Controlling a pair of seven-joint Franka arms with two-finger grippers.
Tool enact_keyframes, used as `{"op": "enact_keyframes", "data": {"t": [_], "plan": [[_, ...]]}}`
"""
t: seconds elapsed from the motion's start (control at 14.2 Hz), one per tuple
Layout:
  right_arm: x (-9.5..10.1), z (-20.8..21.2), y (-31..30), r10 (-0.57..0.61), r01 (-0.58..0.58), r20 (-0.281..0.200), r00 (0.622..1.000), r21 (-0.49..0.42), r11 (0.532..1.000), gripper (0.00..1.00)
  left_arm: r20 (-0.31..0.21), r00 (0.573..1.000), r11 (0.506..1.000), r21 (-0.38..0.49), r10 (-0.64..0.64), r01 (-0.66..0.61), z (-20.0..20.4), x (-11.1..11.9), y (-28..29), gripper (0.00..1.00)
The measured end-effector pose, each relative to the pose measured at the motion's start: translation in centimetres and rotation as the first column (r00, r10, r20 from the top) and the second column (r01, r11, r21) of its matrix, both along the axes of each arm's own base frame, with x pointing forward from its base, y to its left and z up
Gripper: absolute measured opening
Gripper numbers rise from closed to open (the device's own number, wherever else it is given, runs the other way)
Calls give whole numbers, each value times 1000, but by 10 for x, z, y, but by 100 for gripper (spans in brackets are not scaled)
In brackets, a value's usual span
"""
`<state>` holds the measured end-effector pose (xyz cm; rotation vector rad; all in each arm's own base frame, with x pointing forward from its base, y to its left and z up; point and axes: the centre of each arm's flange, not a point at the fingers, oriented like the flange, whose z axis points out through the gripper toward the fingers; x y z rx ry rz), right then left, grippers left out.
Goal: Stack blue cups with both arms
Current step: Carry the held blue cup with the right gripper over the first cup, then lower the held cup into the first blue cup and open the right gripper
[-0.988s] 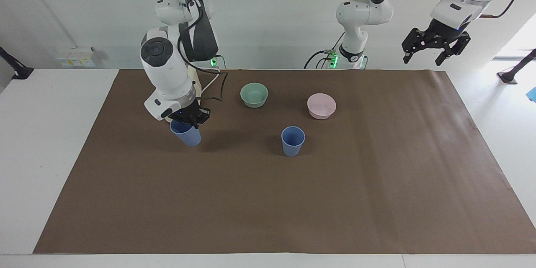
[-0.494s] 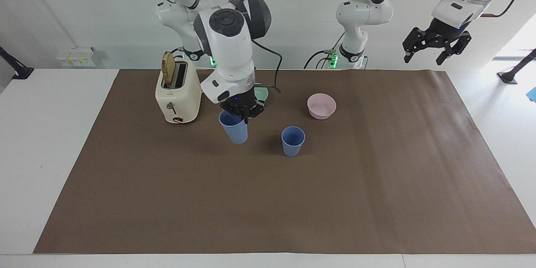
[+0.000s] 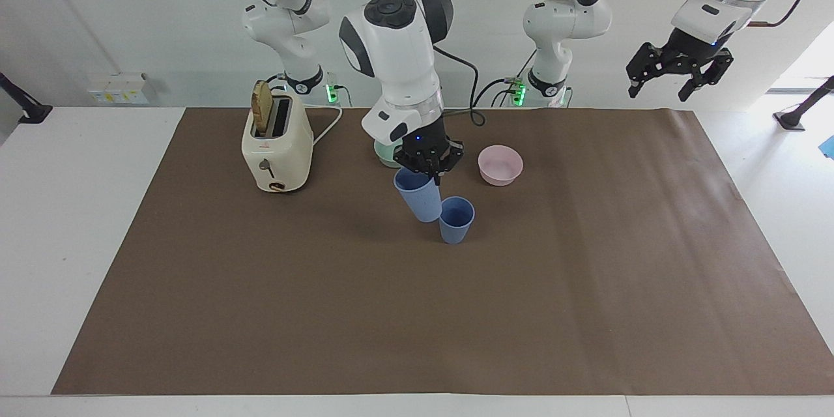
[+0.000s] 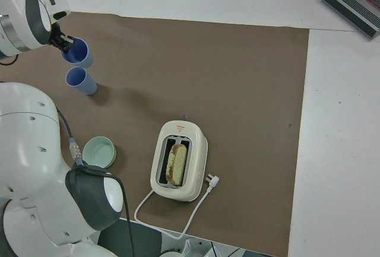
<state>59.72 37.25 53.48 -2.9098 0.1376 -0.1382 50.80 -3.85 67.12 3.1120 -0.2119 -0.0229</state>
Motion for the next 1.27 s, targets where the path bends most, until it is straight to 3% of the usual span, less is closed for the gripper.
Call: {"op": "enact_keyframes", "data": {"t": [0.35, 1.27], "plan": [[-7, -32, 40, 45, -45, 6, 999, 10, 999, 5, 0, 1000, 1000, 0, 0, 0, 0, 0, 0, 100], [-11, -54, 53, 65, -65, -24, 998, -4, 998, 5, -1, 1000, 1000, 0, 0, 0, 0, 0, 0, 100]]}}
